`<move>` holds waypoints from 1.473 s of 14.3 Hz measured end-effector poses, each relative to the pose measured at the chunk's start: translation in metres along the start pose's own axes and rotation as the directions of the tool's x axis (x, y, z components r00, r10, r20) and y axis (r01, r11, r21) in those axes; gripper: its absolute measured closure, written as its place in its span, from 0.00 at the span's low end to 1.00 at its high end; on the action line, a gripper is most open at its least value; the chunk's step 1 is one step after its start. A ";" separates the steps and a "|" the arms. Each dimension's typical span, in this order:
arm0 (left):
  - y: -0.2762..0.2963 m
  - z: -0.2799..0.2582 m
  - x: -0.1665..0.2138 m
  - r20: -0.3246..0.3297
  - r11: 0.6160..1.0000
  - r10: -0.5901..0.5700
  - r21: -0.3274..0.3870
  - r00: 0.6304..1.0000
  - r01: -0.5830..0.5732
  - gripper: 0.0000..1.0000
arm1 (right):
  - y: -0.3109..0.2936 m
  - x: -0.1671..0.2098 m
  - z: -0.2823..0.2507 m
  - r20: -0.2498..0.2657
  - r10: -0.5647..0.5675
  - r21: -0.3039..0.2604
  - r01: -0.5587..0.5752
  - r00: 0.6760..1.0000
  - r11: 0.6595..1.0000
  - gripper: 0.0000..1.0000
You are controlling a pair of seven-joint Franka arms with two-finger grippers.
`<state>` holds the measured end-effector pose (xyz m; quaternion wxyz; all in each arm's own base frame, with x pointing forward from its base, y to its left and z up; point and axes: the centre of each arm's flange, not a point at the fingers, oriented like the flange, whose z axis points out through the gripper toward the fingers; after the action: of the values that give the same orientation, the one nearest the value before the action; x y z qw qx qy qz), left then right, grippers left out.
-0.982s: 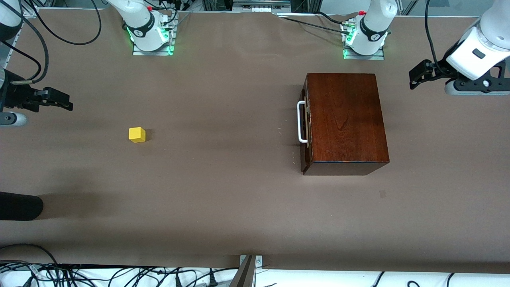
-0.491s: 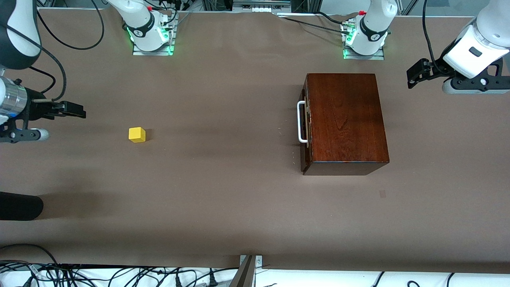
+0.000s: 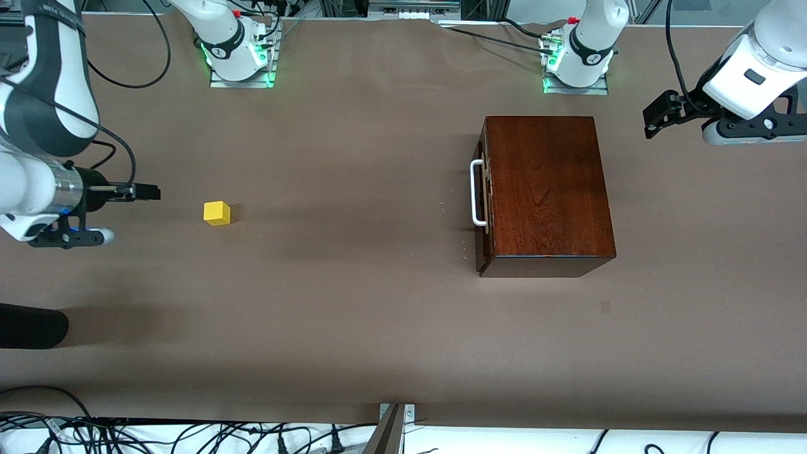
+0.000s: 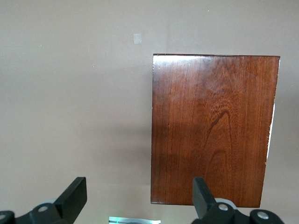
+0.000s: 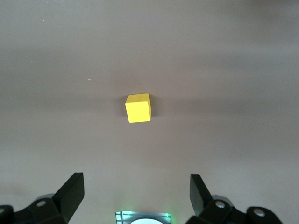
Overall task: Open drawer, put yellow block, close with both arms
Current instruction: 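Reach the right gripper to the yellow cube while the left gripper approaches the box, then grasp the yellow cube with the right gripper while the left gripper reaches the handle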
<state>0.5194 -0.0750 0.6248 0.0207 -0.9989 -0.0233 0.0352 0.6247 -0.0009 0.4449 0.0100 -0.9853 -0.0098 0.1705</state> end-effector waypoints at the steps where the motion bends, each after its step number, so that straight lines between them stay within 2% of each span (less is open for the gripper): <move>1: 0.000 0.000 0.000 0.000 1.000 0.000 0.000 1.000 0.000 0.00 | -0.002 0.004 0.008 0.011 -0.003 0.000 0.003 1.000 1.000 0.00; 4: 0.007 -0.001 -0.002 -0.002 1.000 0.002 0.001 1.000 -0.002 0.00 | -0.012 0.017 0.045 0.022 -0.018 -0.006 0.018 1.000 1.000 0.00; 8: 0.053 0.003 -0.010 0.002 1.000 0.019 0.013 1.000 -0.019 0.00 | -0.013 0.021 0.099 0.020 -0.019 -0.009 0.019 1.000 1.000 0.00; 11: 0.093 0.015 -0.015 0.020 1.000 0.004 0.025 1.000 -0.005 0.00 | -0.011 0.015 0.135 -0.031 -0.016 -0.010 0.016 0.999 1.000 0.00; 16: 0.168 0.044 -0.028 0.058 0.998 -0.044 0.052 0.997 0.041 0.00 | -0.021 -0.006 0.194 -0.163 -0.038 -0.017 0.035 0.986 0.999 0.00; 21: 0.248 0.089 -0.040 0.074 0.995 -0.081 0.058 0.994 0.076 0.00 | -0.021 -0.014 0.221 -0.210 -0.080 -0.030 0.075 0.974 0.997 0.00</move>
<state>0.4849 -0.3213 0.5278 0.0489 -0.9942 -0.0624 0.0730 0.5372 0.0236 0.2421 0.0068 -0.9967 -0.0491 0.0643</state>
